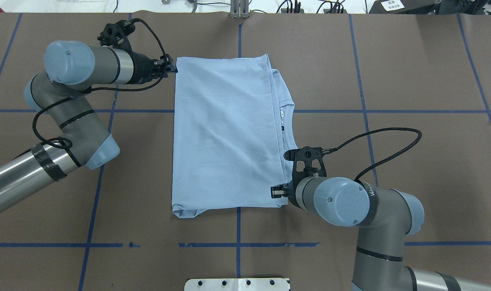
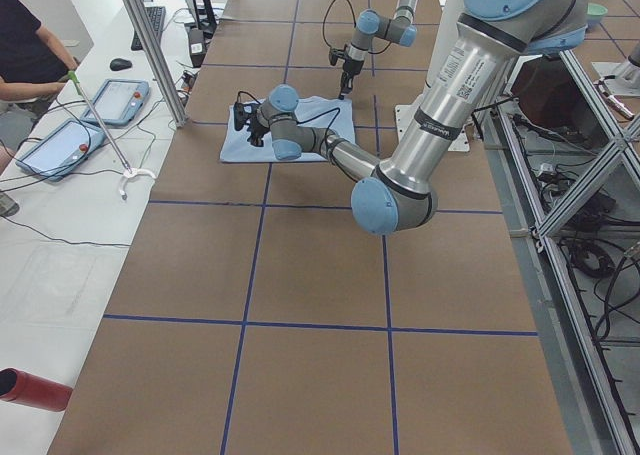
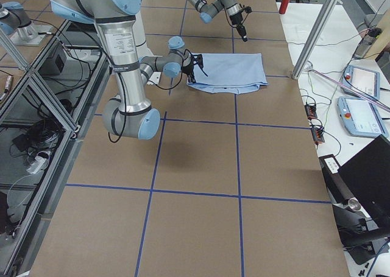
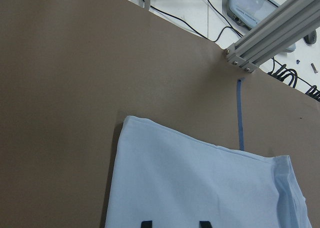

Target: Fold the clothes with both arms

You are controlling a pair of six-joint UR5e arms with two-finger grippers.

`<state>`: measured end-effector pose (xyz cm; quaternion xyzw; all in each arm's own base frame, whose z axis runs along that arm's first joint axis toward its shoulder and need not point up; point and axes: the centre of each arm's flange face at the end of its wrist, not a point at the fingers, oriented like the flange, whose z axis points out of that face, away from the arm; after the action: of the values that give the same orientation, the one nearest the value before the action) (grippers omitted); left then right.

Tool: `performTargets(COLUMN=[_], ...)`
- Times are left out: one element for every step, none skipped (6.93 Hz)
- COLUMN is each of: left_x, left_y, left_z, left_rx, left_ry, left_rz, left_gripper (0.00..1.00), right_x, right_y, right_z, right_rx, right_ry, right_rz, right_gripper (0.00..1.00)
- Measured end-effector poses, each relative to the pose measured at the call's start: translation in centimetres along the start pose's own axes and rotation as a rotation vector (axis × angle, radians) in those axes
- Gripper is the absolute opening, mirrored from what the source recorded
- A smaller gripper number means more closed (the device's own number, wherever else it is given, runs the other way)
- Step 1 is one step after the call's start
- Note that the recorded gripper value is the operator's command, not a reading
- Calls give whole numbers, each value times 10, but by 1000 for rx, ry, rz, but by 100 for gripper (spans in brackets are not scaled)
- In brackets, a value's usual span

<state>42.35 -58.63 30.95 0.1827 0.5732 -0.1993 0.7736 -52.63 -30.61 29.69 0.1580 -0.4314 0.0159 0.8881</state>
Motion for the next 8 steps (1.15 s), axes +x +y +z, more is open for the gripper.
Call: performTargets(left_x=[0, 0, -1, 0, 1, 3, 4, 4], left_y=[0, 0, 0, -1, -1, -2, -1, -1], left_z=[0, 0, 0, -1, -3, -7, -8, -10], left_rx=[0, 0, 1, 2, 3, 4, 4, 5], left_ry=[0, 0, -1, 0, 5, 12, 15, 17], left_rz=[0, 0, 0, 0, 0, 2, 2, 3], left_gripper=[42, 42, 42, 42, 42, 42, 42, 42], right_x=[0, -2, -6, -11, -13, -14, -14, -15], right_y=[0, -1, -2, -3, -2, 0, 4, 10], right_z=[0, -4, -9, -12, -12, -10, -7, -1], right_rx=[1, 4, 6, 5, 2, -3, -9, -15], right_ry=[-1, -7, -19, -29, -32, -32, -27, -16], right_rz=[7, 28, 111, 257, 441, 581, 659, 688], right_gripper=[50, 50, 57, 58, 59, 64, 64, 64])
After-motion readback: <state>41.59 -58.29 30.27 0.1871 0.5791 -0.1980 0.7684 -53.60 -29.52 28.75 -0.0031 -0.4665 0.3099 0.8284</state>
